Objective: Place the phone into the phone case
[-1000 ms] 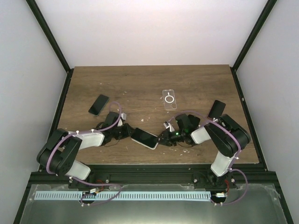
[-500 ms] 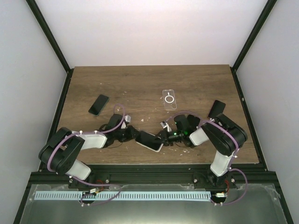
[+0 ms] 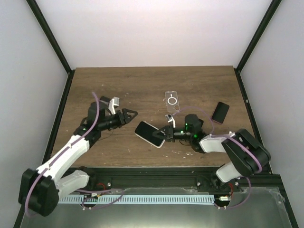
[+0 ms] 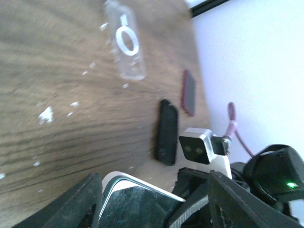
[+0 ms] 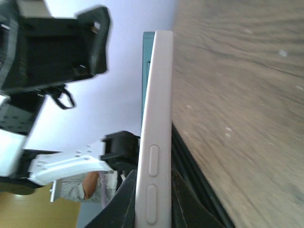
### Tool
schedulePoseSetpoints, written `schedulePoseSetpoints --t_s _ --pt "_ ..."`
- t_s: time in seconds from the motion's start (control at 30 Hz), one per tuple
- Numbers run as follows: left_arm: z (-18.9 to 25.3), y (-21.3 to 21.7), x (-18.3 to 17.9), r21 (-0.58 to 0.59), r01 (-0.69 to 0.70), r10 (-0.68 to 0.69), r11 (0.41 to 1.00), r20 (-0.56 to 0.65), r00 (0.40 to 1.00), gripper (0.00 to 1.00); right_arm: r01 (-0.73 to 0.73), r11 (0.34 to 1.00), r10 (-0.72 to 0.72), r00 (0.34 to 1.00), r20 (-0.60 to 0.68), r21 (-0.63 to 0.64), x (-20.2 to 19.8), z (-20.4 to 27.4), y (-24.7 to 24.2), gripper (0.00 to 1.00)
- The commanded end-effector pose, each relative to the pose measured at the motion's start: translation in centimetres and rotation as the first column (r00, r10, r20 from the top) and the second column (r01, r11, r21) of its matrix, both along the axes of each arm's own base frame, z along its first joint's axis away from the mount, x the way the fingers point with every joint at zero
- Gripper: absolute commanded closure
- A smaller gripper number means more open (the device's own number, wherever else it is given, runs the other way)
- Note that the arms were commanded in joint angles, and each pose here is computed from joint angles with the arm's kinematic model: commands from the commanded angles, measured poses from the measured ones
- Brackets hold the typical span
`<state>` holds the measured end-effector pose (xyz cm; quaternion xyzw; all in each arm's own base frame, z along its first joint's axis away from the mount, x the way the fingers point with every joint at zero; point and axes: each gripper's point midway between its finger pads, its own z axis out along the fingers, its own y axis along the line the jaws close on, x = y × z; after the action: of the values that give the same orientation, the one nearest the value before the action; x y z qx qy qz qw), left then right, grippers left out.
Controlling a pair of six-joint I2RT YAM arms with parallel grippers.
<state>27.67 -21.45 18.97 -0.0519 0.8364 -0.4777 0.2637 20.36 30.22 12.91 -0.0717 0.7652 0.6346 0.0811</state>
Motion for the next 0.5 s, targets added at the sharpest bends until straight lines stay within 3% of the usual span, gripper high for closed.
schedulePoseSetpoints --t_s 0.0,0.17,0.47 --pt "1.4 0.9 -2.5 -0.037 0.027 -0.029 0.999 -0.031 0.999 0.33 -0.013 0.981 -0.019 0.986 0.164 0.194 -0.3 8.2 0.1 0.91" --pt "5.0 0.8 -4.1 -0.179 0.056 -0.051 0.982 0.035 0.998 0.29 -0.009 0.963 -0.059 0.968 0.246 0.269 -0.7 12.9 -0.5 0.90" --pt "7.8 -0.4 -5.3 -0.337 0.177 -0.137 0.925 0.140 0.981 0.30 -0.062 0.933 -0.051 0.952 0.300 0.354 -1.9 16.0 -1.0 0.89"
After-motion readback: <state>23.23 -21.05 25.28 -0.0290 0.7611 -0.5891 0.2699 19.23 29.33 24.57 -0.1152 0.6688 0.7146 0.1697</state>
